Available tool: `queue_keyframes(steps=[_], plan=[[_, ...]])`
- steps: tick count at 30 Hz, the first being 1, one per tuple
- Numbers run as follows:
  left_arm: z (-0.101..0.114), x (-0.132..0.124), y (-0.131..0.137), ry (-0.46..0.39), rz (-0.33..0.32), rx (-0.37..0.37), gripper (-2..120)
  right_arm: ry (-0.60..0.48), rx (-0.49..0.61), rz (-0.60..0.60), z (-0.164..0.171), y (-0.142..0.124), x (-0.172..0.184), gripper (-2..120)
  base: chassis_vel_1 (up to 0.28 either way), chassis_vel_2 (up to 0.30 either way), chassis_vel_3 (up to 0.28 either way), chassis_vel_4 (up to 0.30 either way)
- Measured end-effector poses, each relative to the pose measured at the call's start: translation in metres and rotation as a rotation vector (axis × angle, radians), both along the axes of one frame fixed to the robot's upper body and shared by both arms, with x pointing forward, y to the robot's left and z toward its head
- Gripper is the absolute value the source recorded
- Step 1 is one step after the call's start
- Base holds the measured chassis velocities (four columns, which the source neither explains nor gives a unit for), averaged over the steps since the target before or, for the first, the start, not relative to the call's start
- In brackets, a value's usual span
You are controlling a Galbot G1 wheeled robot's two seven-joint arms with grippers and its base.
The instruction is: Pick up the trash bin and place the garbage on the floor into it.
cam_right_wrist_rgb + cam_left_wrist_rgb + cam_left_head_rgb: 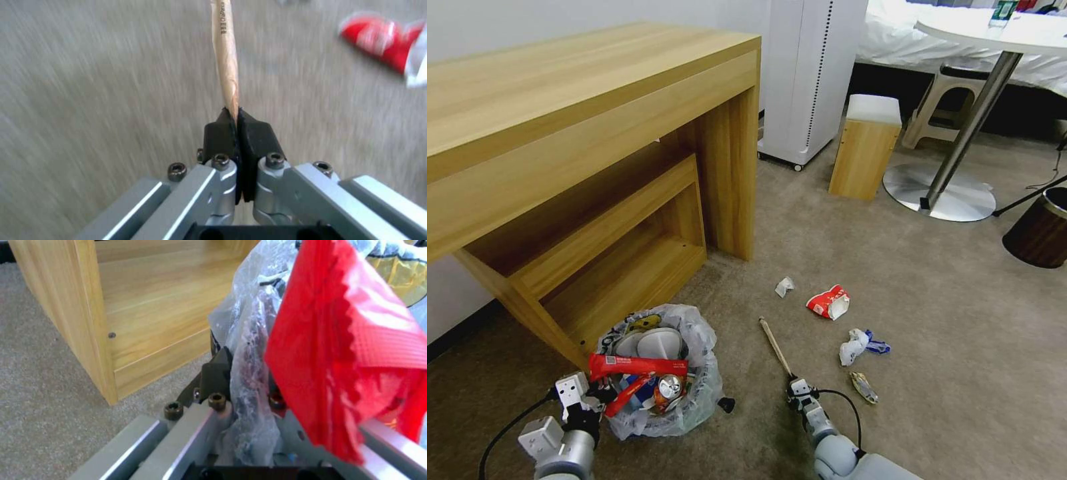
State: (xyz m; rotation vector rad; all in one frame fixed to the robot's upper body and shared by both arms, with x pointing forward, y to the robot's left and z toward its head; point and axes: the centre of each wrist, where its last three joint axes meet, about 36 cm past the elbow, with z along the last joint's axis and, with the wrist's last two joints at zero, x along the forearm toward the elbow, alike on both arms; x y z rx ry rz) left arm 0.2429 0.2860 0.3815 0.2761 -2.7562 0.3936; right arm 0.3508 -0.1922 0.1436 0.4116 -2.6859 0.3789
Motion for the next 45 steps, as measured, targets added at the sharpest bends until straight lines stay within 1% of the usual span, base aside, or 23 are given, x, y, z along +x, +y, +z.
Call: queue_keyframes(steps=[2, 4, 5, 6, 9, 10, 12, 14, 15, 16, 18, 20, 22, 23, 25, 26, 28, 31, 33, 35, 37, 38, 45], plan=[[0.000, 0.000, 0.000, 0.000, 0.000, 0.000, 1, -0.022, 0.025, 0.013, 0.008, -0.001, 0.002, 1, 0.000, 0.000, 0.000, 0.000], [-0.001, 0.001, 0.001, 0.000, 0.001, 0.000, 1, -0.083, 0.077, 0.046, 0.025, -0.003, 0.006, 1, 0.000, 0.000, 0.000, 0.000], [-0.002, 0.002, 0.001, 0.000, 0.001, 0.000, 1, -0.164, 0.139, 0.107, 0.048, -0.001, 0.011, 1, 0.000, 0.000, 0.000, 0.000], [-0.002, 0.002, 0.001, 0.000, 0.001, 0.000, 1, -0.164, 0.139, 0.107, 0.048, -0.001, 0.011, 1, 0.000, 0.000, 0.000, 0.000], [-0.001, 0.003, 0.001, -0.001, 0.002, 0.000, 1, -0.279, 0.229, 0.219, 0.089, 0.005, 0.019, 1, 0.000, 0.000, 0.000, 0.000], [-0.001, 0.003, 0.001, -0.001, 0.002, 0.000, 1, -0.279, 0.229, 0.219, 0.089, 0.005, 0.019, 1, 0.000, 0.000, 0.000, 0.000], [0.000, 0.004, 0.000, -0.003, 0.000, 0.000, 1, -0.382, 0.323, 0.337, 0.132, 0.019, 0.027, 1, 0.000, 0.000, 0.000, 0.000], [0.001, 0.004, 0.000, -0.004, -0.001, 0.000, 1, -0.392, 0.335, 0.353, 0.137, 0.021, 0.028, 0, 0.000, 0.000, 0.000, 0.000], [0.002, 0.003, 0.000, -0.004, -0.002, -0.001, 1, -0.437, 0.382, 0.434, 0.161, 0.030, 0.031, 0, 0.000, 0.000, 0.000, 0.000], [0.002, 0.003, 0.000, -0.004, -0.002, -0.001, 1, -0.437, 0.382, 0.434, 0.161, 0.030, 0.031, 0, 0.000, 0.000, 0.000, 0.000], [0.003, 0.003, -0.001, -0.006, -0.001, -0.001, 1, -0.495, 0.417, 0.531, 0.184, 0.040, 0.037, 0, 0.000, 0.000, 0.000, 0.000], [0.003, 0.003, -0.002, -0.006, -0.001, -0.001, 1, -0.505, 0.425, 0.558, 0.189, 0.044, 0.038, 0, 0.000, 0.000, 0.000, 0.000], [0.004, 0.003, -0.003, -0.008, -0.001, -0.002, 1, -0.534, 0.440, 0.647, 0.201, 0.056, 0.043, 0, 0.000, 0.000, 0.000, 0.000], [0.005, 0.003, -0.004, -0.010, 0.000, -0.002, 1, -0.539, 0.441, 0.691, 0.203, 0.061, 0.046, 0, 0.000, 0.000, 0.000, 0.000], [0.005, 0.003, -0.004, -0.010, 0.000, -0.002, 1, -0.541, 0.440, 0.704, 0.203, 0.062, 0.047, 0, 0.000, 0.000, 0.000, 0.000], [0.006, 0.002, -0.005, -0.012, 0.001, -0.003, 1, -0.536, 0.431, 0.746, 0.201, 0.066, 0.049, 0, 0.000, 0.000, 0.000, 0.000], [0.007, 0.002, -0.006, -0.013, 0.002, -0.003, 1, -0.531, 0.425, 0.766, 0.199, 0.068, 0.050, 0, 0.000, 0.000, 0.000, 0.000], [0.009, 0.001, -0.005, -0.015, 0.006, -0.001, 1, -0.505, 0.390, 0.826, 0.188, 0.072, 0.051, 0, 0.000, 0.000, 0.000, 0.000], [0.009, 0.000, -0.005, -0.016, 0.006, -0.001, 1, -0.498, 0.385, 0.834, 0.186, 0.073, 0.050, 0, 0.000, 0.000, 0.000, 0.000], [0.010, 0.000, -0.006, -0.017, 0.008, -0.003, 1, -0.467, 0.353, 0.870, 0.170, 0.076, 0.047, 0, 0.000, 0.000, 0.000, 0.000], [0.010, 0.000, -0.006, -0.017, 0.009, -0.003, 1, -0.464, 0.348, 0.877, 0.168, 0.077, 0.047, 0, 0.000, 0.000, 0.000, 0.000], [0.010, -0.001, -0.007, -0.016, 0.010, -0.003, 1, -0.453, 0.335, 0.896, 0.160, 0.080, 0.046, 0, 0.000, 0.000, 0.000, 0.000], [0.009, -0.002, -0.007, -0.015, 0.013, -0.003, 1, -0.425, 0.315, 0.924, 0.147, 0.085, 0.039, 0, 0.000, 0.000, 0.000, 0.000]])
